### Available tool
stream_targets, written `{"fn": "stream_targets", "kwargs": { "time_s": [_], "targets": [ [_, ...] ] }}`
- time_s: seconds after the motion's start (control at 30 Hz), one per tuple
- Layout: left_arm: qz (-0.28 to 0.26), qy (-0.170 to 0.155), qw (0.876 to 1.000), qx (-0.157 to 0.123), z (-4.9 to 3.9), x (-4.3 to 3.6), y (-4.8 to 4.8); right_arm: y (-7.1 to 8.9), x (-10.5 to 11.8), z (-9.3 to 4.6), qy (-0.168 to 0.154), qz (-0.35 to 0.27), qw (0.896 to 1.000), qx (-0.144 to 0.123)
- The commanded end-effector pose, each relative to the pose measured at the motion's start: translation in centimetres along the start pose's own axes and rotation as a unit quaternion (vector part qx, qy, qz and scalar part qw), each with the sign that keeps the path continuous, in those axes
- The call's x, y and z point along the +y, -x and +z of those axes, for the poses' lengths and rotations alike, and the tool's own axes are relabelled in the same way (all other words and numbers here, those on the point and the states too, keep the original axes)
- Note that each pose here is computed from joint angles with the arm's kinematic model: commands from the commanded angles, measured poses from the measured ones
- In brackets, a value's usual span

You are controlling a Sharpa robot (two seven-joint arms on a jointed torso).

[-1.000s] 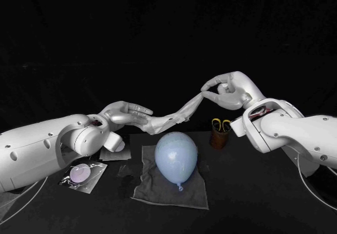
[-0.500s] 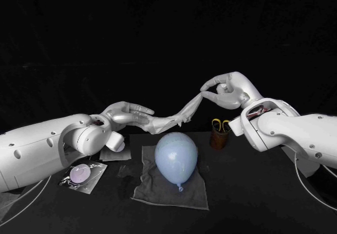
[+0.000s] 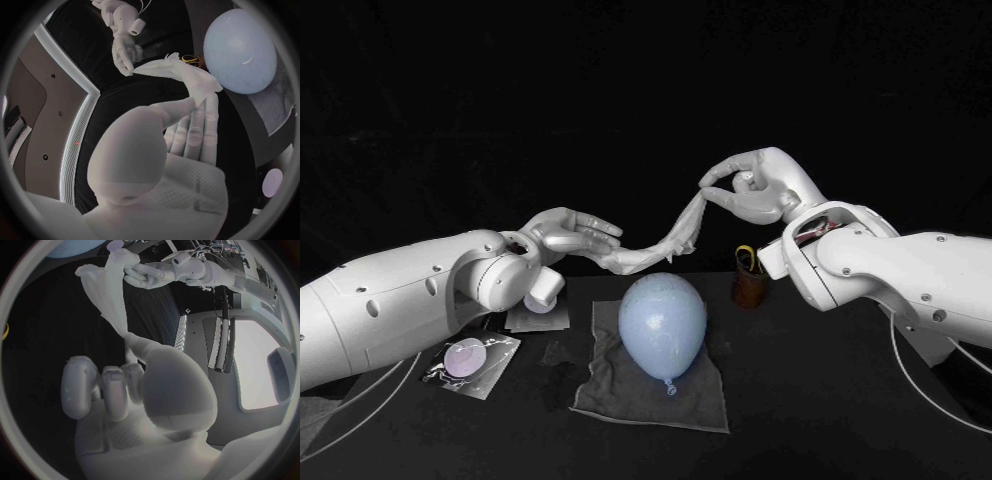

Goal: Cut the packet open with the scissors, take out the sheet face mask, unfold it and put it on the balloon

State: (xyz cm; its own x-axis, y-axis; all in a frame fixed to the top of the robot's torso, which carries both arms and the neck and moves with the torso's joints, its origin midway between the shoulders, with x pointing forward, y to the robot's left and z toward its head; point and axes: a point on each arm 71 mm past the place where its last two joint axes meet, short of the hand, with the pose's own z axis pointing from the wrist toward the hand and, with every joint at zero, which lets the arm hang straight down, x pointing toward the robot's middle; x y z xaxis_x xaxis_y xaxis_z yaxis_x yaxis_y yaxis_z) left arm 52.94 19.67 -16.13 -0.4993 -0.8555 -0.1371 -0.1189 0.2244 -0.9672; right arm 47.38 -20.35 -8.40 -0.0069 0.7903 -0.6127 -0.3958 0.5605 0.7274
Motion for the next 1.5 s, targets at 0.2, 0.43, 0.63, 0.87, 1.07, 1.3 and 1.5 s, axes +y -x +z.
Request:
{"fn": "stream_targets", "kwargs": {
  "time_s": [0.2,0.43,0.63,0.87,1.07,1.3,1.5],
  "targets": [
    [0.061,0.003,0.998,0.012,0.98,0.14,0.01,0.3,1.4,1.6,0.028,0.007,1.0,-0.008],
    [0.066,0.004,0.998,0.017,1.53,0.19,-0.29,0.0,2.0,2.7,0.035,0.006,0.999,-0.009],
    [0.07,0.006,0.997,0.018,1.98,0.34,-0.29,0.0,2.7,3.5,0.044,0.005,0.999,-0.012],
    [0.07,0.002,0.997,0.02,2.22,0.37,-0.14,-0.2,3.2,4.0,0.049,0.005,0.999,-0.009],
    [0.076,0.006,0.997,0.03,2.28,0.46,-0.2,-0.2,3.3,4.3,0.05,0.004,0.999,-0.009],
    [0.084,0.006,0.996,0.037,2.33,0.49,-0.23,-0.1,3.3,4.5,0.051,0.002,0.999,-0.006],
    [0.067,-0.036,0.997,0.012,2.44,-0.23,0.02,-0.1,3.1,4.5,0.046,-0.002,0.999,0.015]
  ]
}}
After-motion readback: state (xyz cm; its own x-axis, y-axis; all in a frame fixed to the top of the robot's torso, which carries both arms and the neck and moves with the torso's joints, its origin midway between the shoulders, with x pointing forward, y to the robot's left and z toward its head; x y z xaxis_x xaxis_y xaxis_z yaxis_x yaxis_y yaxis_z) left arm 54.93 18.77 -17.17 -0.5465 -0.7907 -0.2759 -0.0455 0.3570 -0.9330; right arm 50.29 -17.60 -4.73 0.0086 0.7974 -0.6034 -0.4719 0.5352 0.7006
